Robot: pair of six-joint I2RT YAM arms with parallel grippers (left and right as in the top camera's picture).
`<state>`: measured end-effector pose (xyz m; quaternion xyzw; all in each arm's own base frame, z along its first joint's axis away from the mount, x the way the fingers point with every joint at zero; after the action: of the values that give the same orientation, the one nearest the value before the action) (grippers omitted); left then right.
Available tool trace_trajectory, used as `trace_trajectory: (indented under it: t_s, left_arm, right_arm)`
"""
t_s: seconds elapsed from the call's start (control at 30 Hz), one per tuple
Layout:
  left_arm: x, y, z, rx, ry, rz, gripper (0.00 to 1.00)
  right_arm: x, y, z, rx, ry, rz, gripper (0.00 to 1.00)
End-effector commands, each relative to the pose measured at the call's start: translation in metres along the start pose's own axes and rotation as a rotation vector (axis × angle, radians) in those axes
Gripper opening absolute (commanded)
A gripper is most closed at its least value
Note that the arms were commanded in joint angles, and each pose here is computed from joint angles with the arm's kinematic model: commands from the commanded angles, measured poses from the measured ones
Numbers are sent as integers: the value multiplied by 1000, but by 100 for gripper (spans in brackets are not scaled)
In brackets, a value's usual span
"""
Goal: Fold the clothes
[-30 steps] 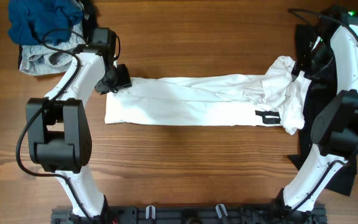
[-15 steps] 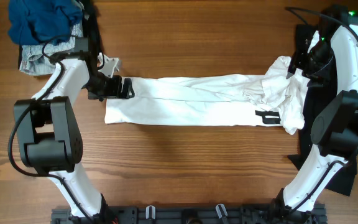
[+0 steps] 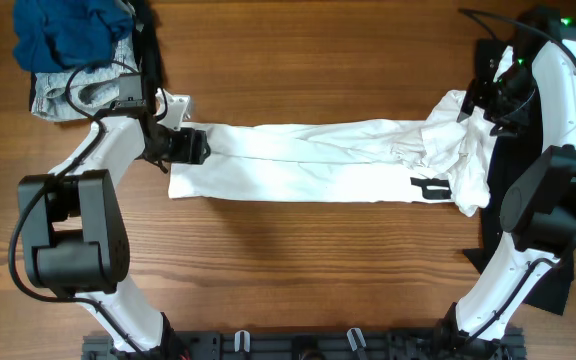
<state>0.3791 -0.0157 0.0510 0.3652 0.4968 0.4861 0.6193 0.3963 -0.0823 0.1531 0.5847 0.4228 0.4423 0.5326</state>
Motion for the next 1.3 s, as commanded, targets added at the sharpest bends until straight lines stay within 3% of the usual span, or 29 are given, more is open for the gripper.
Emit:
trace_trajectory:
  t_s: [0.0, 0.13, 0.27, 0.43, 0.57, 0.77, 0.83, 0.87, 0.93, 1.0, 1.1, 1.27]
  left_arm:
    - [2, -30, -32, 136, 110, -33, 91]
    - [-10, 1, -22, 144, 114, -61, 99]
    - [-4, 30, -12, 89, 92, 49, 100]
    - [13, 24, -5, 59, 81, 169, 100]
    - [10, 12, 4, 23, 72, 132, 100]
    - [-4, -23, -11, 111, 91, -32, 99]
    - [-6, -30, -15, 136, 86, -34, 87]
    - [-8, -32, -16, 143, 83, -34, 73]
    - [-15, -35, -18, 151, 100, -34, 34]
    - [-20, -37, -19, 159, 108, -18, 7]
    - [0, -34, -24, 171, 208, 133, 4]
    - [37, 7, -22, 154, 315, 163, 4]
  right_arm:
    - [4, 15, -2, -43, 14, 18, 67]
    - [7, 15, -1, -46, 17, 35, 67]
    - [7, 15, -1, -49, 17, 35, 67]
    - [7, 15, 0, -50, 17, 36, 67]
    - [7, 15, -1, -49, 17, 39, 67]
    - [7, 15, 0, -51, 17, 39, 67]
    - [7, 15, 0, -54, 17, 39, 67]
    - [7, 15, 1, -57, 17, 39, 67]
    - [7, 15, 3, -69, 16, 40, 67]
    - [9, 15, 5, -78, 18, 58, 67]
    - [10, 15, 6, -80, 19, 66, 67]
    - [26, 16, 12, -114, 49, 112, 67]
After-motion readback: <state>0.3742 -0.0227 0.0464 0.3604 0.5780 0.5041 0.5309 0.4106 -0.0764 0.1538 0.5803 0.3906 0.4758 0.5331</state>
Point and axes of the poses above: each gripper's point midway between its finger pads, its own y axis back along the fingers, its own x axis along the line the jaws close on, z = x × y, the point moved 5 cm from there along y, back along the fingers, and after that the axes turned 8 degrees about y, right-handed, at the moved point
